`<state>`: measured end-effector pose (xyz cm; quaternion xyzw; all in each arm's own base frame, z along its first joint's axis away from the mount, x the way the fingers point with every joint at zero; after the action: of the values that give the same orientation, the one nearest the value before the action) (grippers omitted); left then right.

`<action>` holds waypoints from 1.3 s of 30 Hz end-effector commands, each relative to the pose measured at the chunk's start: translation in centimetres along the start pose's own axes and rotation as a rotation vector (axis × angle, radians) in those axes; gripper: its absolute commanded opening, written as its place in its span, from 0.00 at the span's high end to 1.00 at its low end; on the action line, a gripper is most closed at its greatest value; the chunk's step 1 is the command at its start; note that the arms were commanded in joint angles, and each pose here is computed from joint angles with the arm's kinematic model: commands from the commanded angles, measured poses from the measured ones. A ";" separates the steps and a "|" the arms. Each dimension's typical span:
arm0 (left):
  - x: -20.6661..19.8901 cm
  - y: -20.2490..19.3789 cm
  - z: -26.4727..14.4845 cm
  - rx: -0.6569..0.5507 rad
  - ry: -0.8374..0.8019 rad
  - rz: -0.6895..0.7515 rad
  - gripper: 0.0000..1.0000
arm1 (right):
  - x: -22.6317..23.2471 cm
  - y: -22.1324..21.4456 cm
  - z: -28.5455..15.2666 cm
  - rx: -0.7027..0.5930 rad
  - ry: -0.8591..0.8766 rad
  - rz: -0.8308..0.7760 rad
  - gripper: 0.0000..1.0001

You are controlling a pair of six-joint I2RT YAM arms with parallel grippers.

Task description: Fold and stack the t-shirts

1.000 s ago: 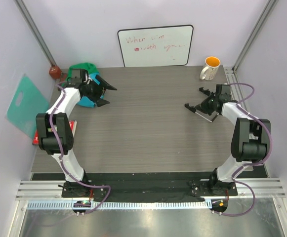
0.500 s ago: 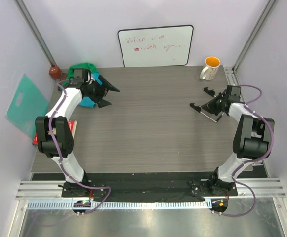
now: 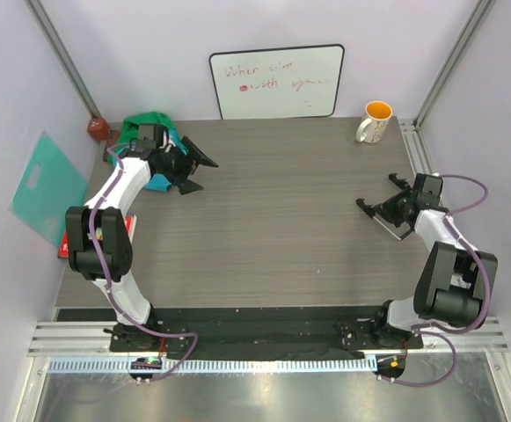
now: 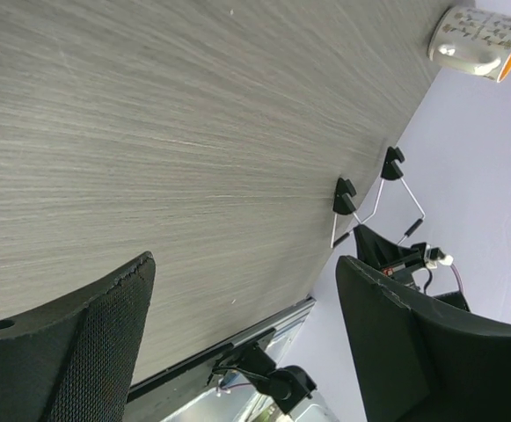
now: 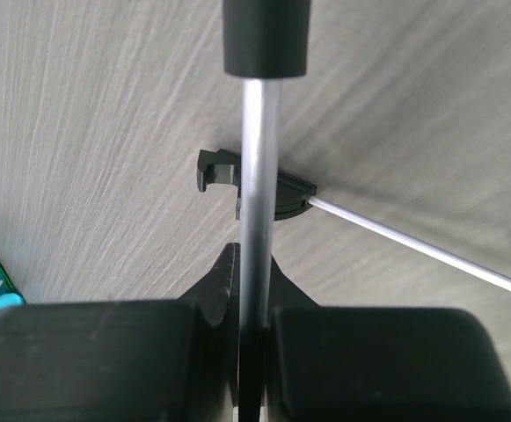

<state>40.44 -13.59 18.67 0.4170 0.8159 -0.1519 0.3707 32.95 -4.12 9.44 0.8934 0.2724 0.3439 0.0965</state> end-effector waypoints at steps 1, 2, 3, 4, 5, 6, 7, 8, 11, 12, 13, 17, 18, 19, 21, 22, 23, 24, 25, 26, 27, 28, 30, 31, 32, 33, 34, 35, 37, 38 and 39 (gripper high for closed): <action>0.1 -0.9 -0.4 0.020 -0.019 0.031 0.16 | -7.1 -4.6 -2.5 0.112 -0.328 0.058 0.99; 0.3 -1.1 -0.3 0.023 -0.018 0.032 0.16 | -7.1 -4.7 -2.8 0.107 -0.328 0.072 0.99; 0.3 -1.1 -0.4 0.024 -0.019 0.036 0.16 | -7.1 -4.7 -3.0 0.098 -0.326 0.074 0.99; 0.3 -1.2 -0.5 0.024 -0.021 0.044 0.16 | -7.3 -4.9 -3.3 0.088 -0.326 0.072 0.99; 0.2 -1.2 -0.6 0.021 -0.023 0.051 0.16 | -7.4 -4.9 -3.5 0.084 -0.331 0.069 0.99; 0.1 -1.1 -0.7 0.017 -0.027 0.056 0.16 | -7.8 -5.3 -4.0 0.102 -0.352 0.061 0.99; -0.1 -1.1 -0.8 0.014 -0.033 0.060 0.16 | -7.6 -5.1 -4.5 0.092 -0.349 0.050 0.99; -0.1 -1.2 -0.9 0.013 -0.034 0.061 0.16 | -7.7 -5.2 -4.9 0.090 -0.357 0.043 0.99; -0.2 -1.2 -1.0 0.011 -0.042 0.058 0.16 | -8.0 -5.7 -6.5 0.086 -0.364 0.029 0.99; -0.2 -1.2 -1.0 0.010 -0.043 0.054 0.16 | -8.3 -6.1 -7.0 0.091 -0.374 0.032 0.99; -0.2 -1.2 -1.0 0.011 -0.045 0.050 0.16 | -8.6 -6.5 -7.2 0.089 -0.380 0.046 0.99; -0.3 -1.2 -0.8 0.014 -0.051 0.038 0.16 | -8.6 -6.5 -8.1 0.058 -0.358 0.055 0.99; -0.3 -1.2 -0.8 0.014 -0.049 0.037 0.16 | -8.4 -6.4 -8.2 0.059 -0.359 0.055 0.99; -0.4 -1.1 -0.8 0.013 -0.052 0.041 0.16 | -8.8 -6.1 -8.2 0.041 -0.388 0.057 0.99; -0.5 -1.0 -0.7 0.014 -0.053 0.042 0.16 | -9.1 -6.2 -8.1 0.058 -0.410 0.059 0.99; -0.6 -1.0 -0.8 0.013 -0.056 0.043 0.16 | -9.2 -6.2 -8.0 0.060 -0.414 0.063 0.99; -0.7 -1.0 -0.8 0.012 -0.058 0.045 0.16 | -9.3 -6.2 -7.9 0.066 -0.422 0.069 0.99; -0.7 -0.9 -0.9 0.008 -0.059 0.046 0.16 | -9.5 -6.2 -7.7 0.070 -0.432 0.078 0.99; -0.7 -0.9 -0.9 0.006 -0.058 0.046 0.16 | -9.5 -6.1 -7.7 0.071 -0.435 0.082 0.99; -0.7 -0.9 -1.0 0.003 -0.057 0.047 0.16 | -9.6 -5.9 -7.7 0.066 -0.439 0.093 0.99; -0.8 -0.9 -0.9 0.003 -0.057 0.046 0.16 | -9.4 -5.6 -7.7 0.055 -0.440 0.102 0.99; -0.9 -0.8 -1.0 0.002 -0.059 0.046 0.16 | -9.5 -5.5 -7.7 0.052 -0.446 0.113 0.99; -0.8 -0.8 -0.8 0.005 -0.058 0.040 0.16 | -9.4 -5.1 -7.5 0.039 -0.444 0.154 0.99; -1.0 -0.7 -0.8 0.005 -0.062 0.037 0.16 | -9.4 -5.3 -7.3 0.058 -0.442 0.172 0.99; -1.0 -0.7 -0.8 0.009 -0.062 0.034 0.16 | -9.4 -5.3 -7.0 0.059 -0.439 0.191 0.98; -1.0 -0.6 -0.6 0.010 -0.060 0.031 0.16 | -9.2 -5.7 -6.8 0.088 -0.428 0.220 0.96; -1.2 -0.4 -0.6 0.006 -0.064 0.039 0.16 | -8.9 -6.2 -6.5 0.134 -0.414 0.241 0.95; -1.2 -0.2 -0.5 -0.003 -0.058 0.044 0.16 | -8.8 -6.5 -6.5 0.157 -0.413 0.254 0.92; -1.3 0.2 -0.3 -0.008 -0.059 0.048 0.16 | -8.5 -6.8 -6.6 0.183 -0.409 0.282 0.89; -1.3 0.3 -0.2 -0.008 -0.059 0.043 0.16 | -8.5 -6.8 -6.7 0.184 -0.414 0.288 0.87; -1.5 0.3 -0.1 -0.008 -0.068 0.045 0.16 | -8.4 -6.6 -6.8 0.179 -0.416 0.290 0.85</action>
<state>39.77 -13.73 17.50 0.4232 0.8151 -0.1585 0.3625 24.00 -4.19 10.20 0.9556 0.1590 0.2408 0.0602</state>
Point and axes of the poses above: each gripper's point midway between its finger pads, its own z axis out along the fingers, its own x axis along the line the jaws close on, y = z × x, the point moved 3 cm from there along -z, back along the fingers, and after that the axes turned 1 degree about z, right-handed, at the moved point
